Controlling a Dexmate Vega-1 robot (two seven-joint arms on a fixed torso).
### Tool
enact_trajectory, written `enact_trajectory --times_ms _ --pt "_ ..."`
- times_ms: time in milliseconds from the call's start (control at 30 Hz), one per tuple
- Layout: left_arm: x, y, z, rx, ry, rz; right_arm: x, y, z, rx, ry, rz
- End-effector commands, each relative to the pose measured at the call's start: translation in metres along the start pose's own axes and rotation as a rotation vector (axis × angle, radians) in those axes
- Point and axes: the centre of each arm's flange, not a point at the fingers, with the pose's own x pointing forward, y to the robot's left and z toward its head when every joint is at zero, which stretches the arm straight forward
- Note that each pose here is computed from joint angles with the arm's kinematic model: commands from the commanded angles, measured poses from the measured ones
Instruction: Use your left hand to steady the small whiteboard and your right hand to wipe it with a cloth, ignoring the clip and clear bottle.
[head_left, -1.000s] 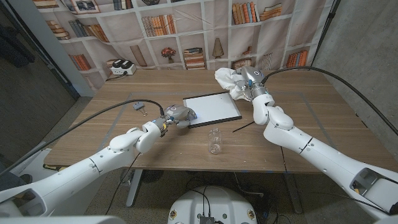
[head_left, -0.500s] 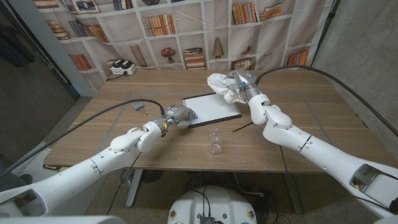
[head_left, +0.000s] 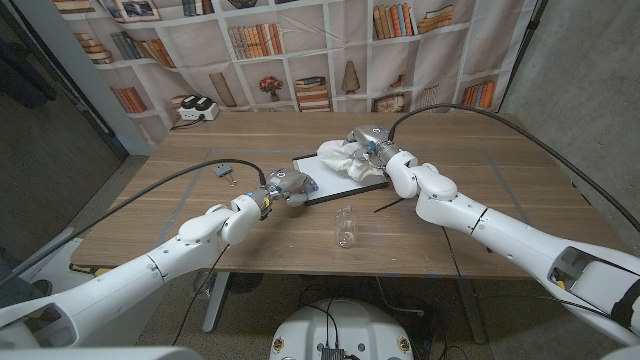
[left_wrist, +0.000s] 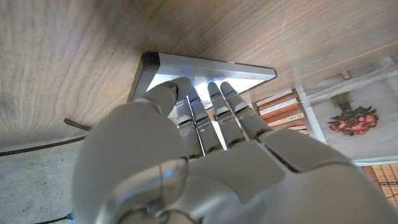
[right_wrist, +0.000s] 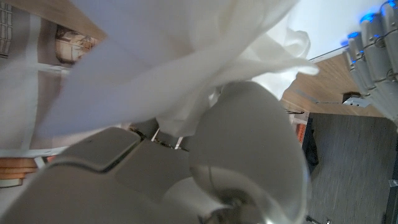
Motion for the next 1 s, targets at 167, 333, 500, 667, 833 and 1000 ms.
enact_trajectory --times_ms 167,333,500,667,833,1000 --pt "0.006 0.005 0.004 0.008 -0.038 0.009 0.014 0.03 0.017 -0.072 -0.062 0.129" --pt "0.006 0.007 0.005 0.01 -0.046 0.011 0.018 0.034 0.023 -0.094 -0.08 0.151" --pt "0.006 0.007 0.004 0.006 -0.053 0.006 0.023 0.036 0.027 -0.108 -0.089 0.16" --pt "0.004 0.006 0.003 0.002 -0.06 0.008 0.03 0.037 0.028 -0.122 -0.086 0.166" --pt "0.002 0.007 0.003 0.003 -0.064 0.008 0.04 0.032 0.024 -0.128 -0.065 0.162" --pt "0.0 0.007 0.001 0.014 -0.058 0.013 0.051 0.026 0.016 -0.126 -0.026 0.155"
